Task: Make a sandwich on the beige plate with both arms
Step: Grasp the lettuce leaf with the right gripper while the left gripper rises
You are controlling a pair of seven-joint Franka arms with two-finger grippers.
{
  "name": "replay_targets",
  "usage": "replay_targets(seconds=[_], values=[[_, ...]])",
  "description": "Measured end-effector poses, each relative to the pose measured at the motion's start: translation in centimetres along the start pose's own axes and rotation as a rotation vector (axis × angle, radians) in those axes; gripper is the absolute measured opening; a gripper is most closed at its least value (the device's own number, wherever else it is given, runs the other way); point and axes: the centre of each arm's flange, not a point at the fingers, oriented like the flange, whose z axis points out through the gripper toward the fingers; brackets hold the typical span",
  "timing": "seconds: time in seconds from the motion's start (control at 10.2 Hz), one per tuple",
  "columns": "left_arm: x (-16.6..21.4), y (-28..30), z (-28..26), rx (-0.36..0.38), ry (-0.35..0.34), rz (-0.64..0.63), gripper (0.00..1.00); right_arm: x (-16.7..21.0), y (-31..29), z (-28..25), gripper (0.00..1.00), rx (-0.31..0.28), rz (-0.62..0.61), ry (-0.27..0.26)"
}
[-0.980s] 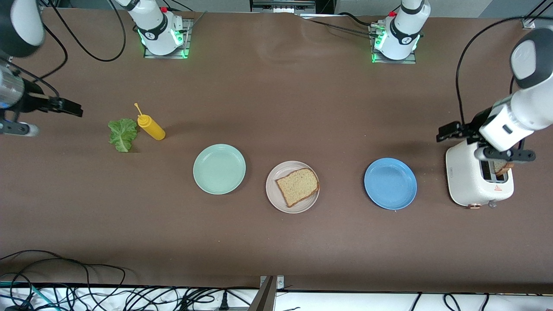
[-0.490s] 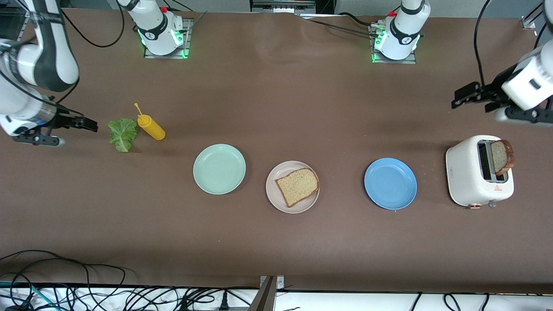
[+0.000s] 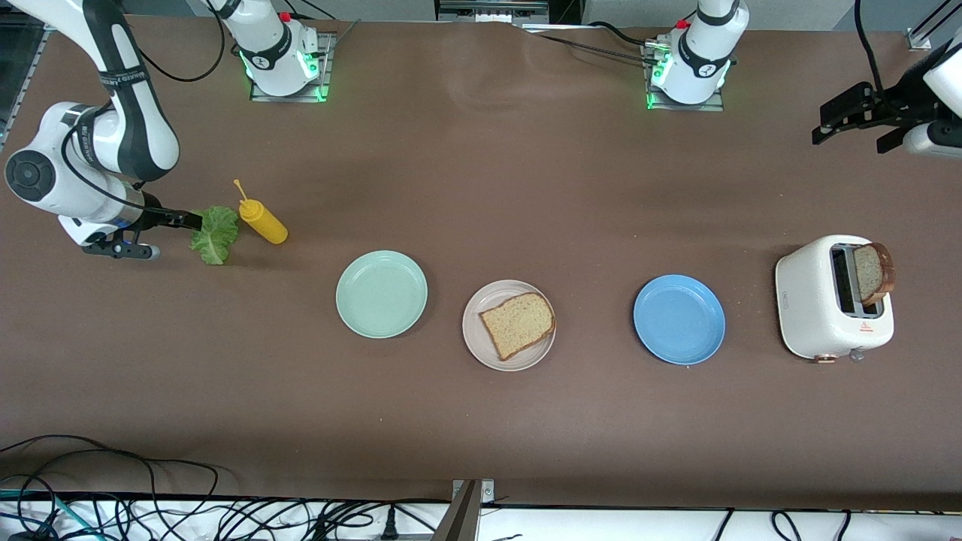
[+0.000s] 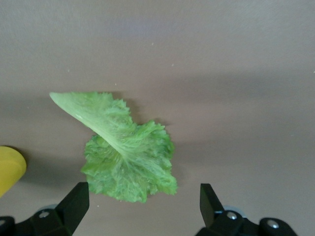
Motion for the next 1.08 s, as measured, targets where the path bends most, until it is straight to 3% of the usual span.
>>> replay_targets(seconds=[0.2,0.69,1.08], values=[[0.0,0.0,0.2,0.062,-0.010,0.002,1.00,0.7,-0.2,3.2,1.00,-0.014,-0.056,0.021],[0.7,-0.4,0.7,0.070,-0.014,-0.005,1.00,1.5,-2.9,6.7,1.00,-0.005,-0.102,0.016],[1.6,0.1,0.8,0.039,0.027,0.005,1.00,1.8,-3.6,6.5,0.40,0.006,-0.107,-0.007]])
